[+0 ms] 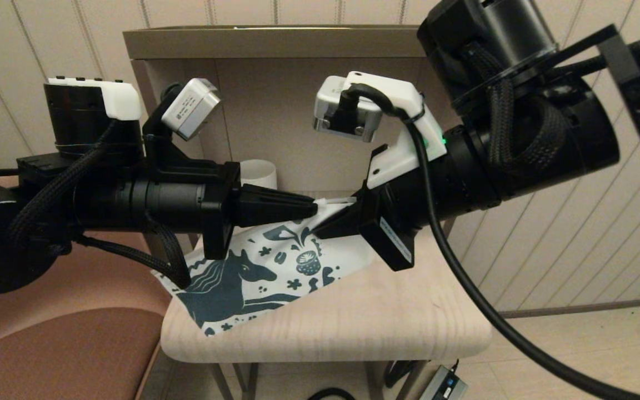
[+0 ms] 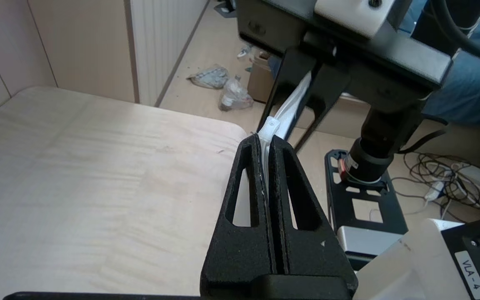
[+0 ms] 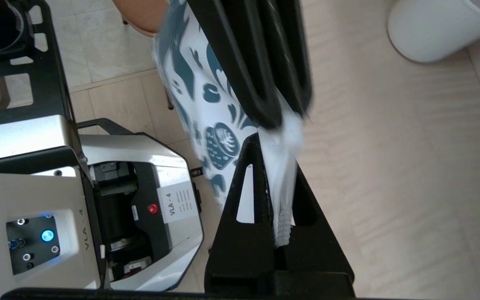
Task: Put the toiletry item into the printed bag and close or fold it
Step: Close the strorage bag and place it on the desk
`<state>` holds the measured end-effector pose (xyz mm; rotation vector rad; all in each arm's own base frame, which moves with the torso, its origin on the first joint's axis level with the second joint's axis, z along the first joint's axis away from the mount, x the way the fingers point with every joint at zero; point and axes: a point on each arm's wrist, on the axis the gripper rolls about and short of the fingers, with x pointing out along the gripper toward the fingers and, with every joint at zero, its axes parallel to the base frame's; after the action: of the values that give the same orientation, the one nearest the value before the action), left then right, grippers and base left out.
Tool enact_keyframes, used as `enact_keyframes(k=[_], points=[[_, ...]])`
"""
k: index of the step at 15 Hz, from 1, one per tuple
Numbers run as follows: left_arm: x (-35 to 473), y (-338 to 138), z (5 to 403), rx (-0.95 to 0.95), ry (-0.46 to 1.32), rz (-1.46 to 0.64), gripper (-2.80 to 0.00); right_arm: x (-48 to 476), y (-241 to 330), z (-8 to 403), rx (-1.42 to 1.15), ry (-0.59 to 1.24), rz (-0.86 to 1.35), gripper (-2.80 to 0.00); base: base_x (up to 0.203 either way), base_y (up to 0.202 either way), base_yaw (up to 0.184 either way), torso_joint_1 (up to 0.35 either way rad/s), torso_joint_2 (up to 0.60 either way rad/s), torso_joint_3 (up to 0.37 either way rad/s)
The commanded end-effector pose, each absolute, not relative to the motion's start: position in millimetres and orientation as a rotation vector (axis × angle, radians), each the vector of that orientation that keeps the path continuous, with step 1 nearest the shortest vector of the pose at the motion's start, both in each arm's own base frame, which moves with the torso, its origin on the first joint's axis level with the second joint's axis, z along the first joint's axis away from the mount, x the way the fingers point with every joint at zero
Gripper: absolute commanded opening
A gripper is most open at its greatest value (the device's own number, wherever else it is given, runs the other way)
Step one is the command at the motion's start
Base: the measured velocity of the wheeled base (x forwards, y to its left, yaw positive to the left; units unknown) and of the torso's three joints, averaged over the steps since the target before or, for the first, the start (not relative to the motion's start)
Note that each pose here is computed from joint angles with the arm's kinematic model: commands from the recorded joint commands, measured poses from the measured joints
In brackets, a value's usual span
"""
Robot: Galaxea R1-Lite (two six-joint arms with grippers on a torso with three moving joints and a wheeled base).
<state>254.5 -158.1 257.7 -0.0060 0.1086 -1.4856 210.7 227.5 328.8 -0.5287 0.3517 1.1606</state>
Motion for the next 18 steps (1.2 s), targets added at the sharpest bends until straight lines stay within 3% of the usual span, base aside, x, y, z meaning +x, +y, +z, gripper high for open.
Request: enact_keyframes(k=[1, 17, 18], points=[[254.8, -157.8, 257.4, -0.007, 0.109, -1.488, -2.80, 205.3, 218.5, 333.3, -0.526, 0.343, 1.154, -2.80, 0.000, 0.000, 0.000, 0.000, 0.00, 0.000], [253.2, -157.2, 261.1, -0.008, 0.101, -1.486, -2.80, 206.4, 212.6, 332.3, -0.522, 0.351, 1.141, -2.80, 0.000, 0.000, 0.000, 0.000, 0.00, 0.000], [252.7, -156.9, 260.3, -0.008, 0.103, -1.484, -1.50, 206.4, 212.6, 332.3, -0.522, 0.351, 1.141, -2.80, 0.000, 0.000, 0.000, 0.000, 0.00, 0.000]])
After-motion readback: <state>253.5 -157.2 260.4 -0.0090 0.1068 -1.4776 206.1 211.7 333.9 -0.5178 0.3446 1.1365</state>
